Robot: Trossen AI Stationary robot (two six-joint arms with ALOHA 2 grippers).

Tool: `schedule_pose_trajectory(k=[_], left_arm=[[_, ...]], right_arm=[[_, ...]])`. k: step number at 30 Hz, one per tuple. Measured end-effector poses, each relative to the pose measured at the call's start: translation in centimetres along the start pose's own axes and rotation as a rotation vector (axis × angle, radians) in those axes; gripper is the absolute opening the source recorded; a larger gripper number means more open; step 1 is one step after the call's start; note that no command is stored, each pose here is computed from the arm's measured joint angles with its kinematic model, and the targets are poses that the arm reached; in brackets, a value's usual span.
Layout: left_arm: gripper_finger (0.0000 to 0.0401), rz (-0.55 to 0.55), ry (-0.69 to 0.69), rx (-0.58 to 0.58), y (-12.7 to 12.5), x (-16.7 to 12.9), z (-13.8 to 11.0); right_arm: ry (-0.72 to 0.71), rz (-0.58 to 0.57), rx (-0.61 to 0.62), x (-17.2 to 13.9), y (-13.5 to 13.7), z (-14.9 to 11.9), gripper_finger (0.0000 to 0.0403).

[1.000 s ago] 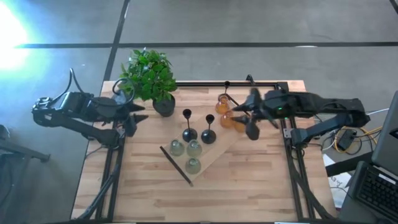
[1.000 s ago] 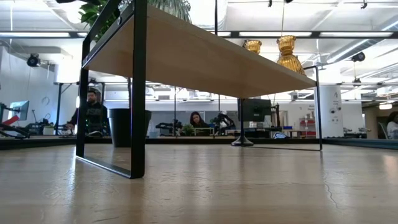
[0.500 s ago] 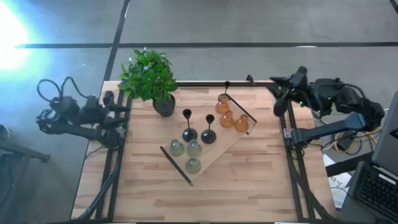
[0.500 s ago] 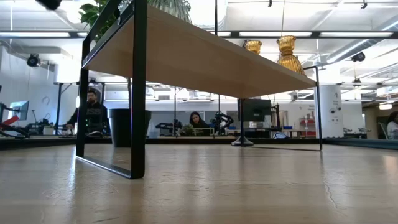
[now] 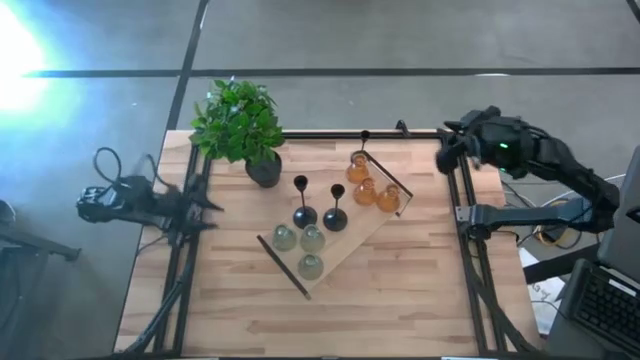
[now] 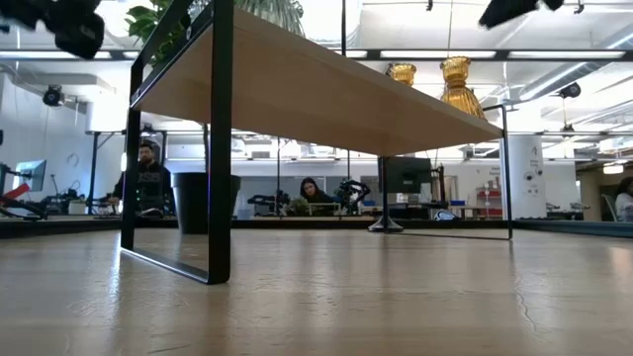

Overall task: Pick & Place candle stick holders
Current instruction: Put the black candle holder on the shelf

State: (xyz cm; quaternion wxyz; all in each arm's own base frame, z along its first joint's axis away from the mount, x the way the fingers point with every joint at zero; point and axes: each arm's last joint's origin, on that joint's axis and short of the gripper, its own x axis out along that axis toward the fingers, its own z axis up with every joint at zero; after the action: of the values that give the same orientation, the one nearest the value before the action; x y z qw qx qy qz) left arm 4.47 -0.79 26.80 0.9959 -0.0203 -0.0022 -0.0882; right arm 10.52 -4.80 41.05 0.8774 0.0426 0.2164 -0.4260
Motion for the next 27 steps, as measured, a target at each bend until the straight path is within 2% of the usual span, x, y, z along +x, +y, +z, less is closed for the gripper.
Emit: schedule_pose_trajectory(k=[2, 6, 11, 15, 21, 27], left_arm=[[0.0193, -0.069, 0.04, 0.036, -0.2, 0.2, -0.6], [0.0193, -0.116, -0.012, -0.017, -0.3, 0.5, 0.0], [0.0193, -0.086, 0.025, 0.067, -0.2, 1.3, -1.3], [0.0193, -0.083, 0.028, 0.063, -0.1, 2.5, -3.2], [0.0193, -0.078, -0.073, 0.048, 0.0, 4.0, -5.5], [0.0193, -0.012, -0.049, -0.049, 0.3, 4.5, -7.2]], right_arm=[[0.021, -0.005, -0.004, 1.5, 0.3, -0.2, 0.0101], [0.02, 0.017, 0.003, 4.7, 0.4, -0.3, 0.0092], [-0.04, -0.006, 0.024, 9.1, -0.9, -0.7, 0.0092], [-0.07, 0.118, 0.066, 12.0, -3.5, -1.4, 0.0091], [-0.051, 0.372, 0.006, 14.5, -6.6, -2.6, 0.0073], [0.005, 0.426, -0.031, 17.6, -8.0, -3.4, 0.0056]])
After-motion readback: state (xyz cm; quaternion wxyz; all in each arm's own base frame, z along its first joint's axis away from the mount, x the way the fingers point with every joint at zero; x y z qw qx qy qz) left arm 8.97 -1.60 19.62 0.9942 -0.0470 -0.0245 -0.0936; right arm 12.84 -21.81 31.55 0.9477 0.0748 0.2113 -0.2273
